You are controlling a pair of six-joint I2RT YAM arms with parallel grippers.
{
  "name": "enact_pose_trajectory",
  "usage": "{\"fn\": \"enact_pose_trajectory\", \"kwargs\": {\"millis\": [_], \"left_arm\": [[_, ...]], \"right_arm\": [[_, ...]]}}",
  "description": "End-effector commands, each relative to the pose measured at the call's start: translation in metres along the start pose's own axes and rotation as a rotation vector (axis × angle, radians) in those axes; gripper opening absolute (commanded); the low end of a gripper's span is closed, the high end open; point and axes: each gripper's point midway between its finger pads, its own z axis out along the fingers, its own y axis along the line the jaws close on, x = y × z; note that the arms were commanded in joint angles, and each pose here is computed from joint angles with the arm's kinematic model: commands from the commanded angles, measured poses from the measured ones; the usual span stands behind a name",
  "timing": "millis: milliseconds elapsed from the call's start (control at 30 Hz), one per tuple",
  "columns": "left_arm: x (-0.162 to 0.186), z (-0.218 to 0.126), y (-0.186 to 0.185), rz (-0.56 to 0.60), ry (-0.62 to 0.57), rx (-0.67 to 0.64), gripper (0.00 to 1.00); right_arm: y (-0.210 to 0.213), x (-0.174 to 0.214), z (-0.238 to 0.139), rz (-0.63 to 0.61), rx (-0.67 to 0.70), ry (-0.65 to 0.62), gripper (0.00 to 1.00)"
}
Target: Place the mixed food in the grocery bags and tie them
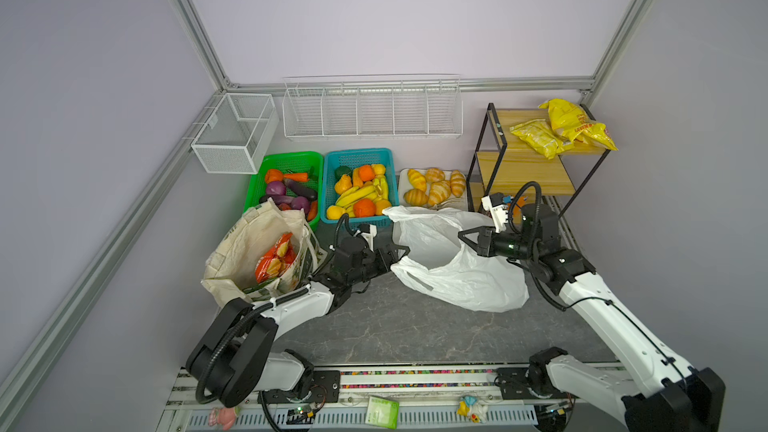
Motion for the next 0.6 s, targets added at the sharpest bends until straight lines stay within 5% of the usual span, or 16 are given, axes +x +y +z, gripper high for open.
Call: {"fn": "enact_pose_trajectory", "kwargs": {"millis": [0, 233, 333, 400, 567], "left_arm": [[-0.009, 0.019, -0.028, -0.020, 0.000, 0.121, 0.79], [-0.003, 0.041, -0.024, -0.051, 0.045, 0.165, 0.30], [-0.006, 0.037, -0.031, -0.033, 0.040, 0.174, 0.07], [-0.008, 0.033, -0.041, -0.010, 0.039, 0.195, 0.00], [-0.007, 0.024, -0.079, 0.028, 0.053, 0.272, 0.00]], "right_arm": [[0.011, -0.002, 0.003, 0.008, -0.059, -0.013, 0.06], [0.011, -0.002, -0.005, -0.036, -0.024, -0.032, 0.06], [-0.009, 0.003, -0.012, -0.085, 0.114, -0.009, 0.07], [-0.028, 0.006, -0.019, -0.126, 0.261, 0.012, 0.11], [-0.039, 0.011, -0.023, -0.249, 0.451, 0.034, 0.35]]}}
